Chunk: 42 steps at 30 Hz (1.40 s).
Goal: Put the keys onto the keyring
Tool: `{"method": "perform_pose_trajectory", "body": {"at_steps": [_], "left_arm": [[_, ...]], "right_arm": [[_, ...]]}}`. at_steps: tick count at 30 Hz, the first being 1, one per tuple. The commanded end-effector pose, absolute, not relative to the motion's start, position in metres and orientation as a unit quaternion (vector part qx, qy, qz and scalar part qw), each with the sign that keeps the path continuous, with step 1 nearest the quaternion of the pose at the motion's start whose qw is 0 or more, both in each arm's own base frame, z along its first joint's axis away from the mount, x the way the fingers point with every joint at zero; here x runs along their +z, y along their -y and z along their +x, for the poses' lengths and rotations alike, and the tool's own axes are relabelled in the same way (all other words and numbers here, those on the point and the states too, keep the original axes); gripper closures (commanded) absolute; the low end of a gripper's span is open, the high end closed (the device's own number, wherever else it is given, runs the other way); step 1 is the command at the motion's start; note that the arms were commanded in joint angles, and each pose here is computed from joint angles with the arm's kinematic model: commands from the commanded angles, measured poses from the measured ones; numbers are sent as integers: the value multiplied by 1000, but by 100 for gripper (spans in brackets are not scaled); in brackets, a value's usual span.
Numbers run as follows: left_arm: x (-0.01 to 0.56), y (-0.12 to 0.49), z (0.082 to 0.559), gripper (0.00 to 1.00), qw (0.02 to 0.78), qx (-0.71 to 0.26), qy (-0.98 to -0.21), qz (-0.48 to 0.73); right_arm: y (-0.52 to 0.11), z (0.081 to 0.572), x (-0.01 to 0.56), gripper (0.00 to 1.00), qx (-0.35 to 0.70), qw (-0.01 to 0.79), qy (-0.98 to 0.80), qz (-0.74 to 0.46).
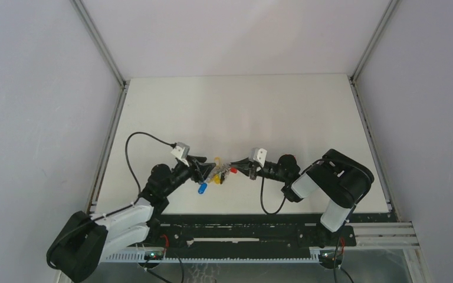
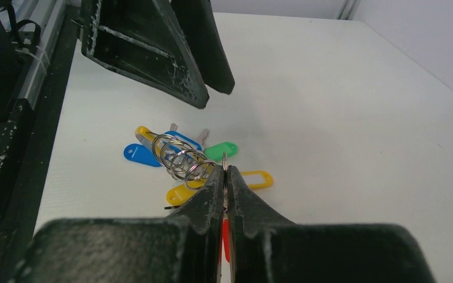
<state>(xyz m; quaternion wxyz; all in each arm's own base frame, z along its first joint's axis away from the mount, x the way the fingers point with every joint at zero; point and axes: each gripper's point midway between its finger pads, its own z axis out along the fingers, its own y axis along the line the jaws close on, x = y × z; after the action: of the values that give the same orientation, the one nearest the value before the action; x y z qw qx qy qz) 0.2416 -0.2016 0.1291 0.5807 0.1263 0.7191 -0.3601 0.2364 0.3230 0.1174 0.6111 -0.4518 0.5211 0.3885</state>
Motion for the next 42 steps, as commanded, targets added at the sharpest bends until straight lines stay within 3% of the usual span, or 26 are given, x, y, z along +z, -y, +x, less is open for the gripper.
{"method": "perform_pose_trajectory", "body": {"at_steps": [1,12,42], "left_arm": [[171,229,247,44,613,-391,-654,209],[146,258,238,48,574,-398,-662,270],[131,278,225,79,537,-406,-649,355]], "right_arm": [[-330,235,137,100,417,615,-484,-462],[-331,237,127,100,434,594,-489,-469],[-334,231,112,100,472,549,-476,-499]]}}
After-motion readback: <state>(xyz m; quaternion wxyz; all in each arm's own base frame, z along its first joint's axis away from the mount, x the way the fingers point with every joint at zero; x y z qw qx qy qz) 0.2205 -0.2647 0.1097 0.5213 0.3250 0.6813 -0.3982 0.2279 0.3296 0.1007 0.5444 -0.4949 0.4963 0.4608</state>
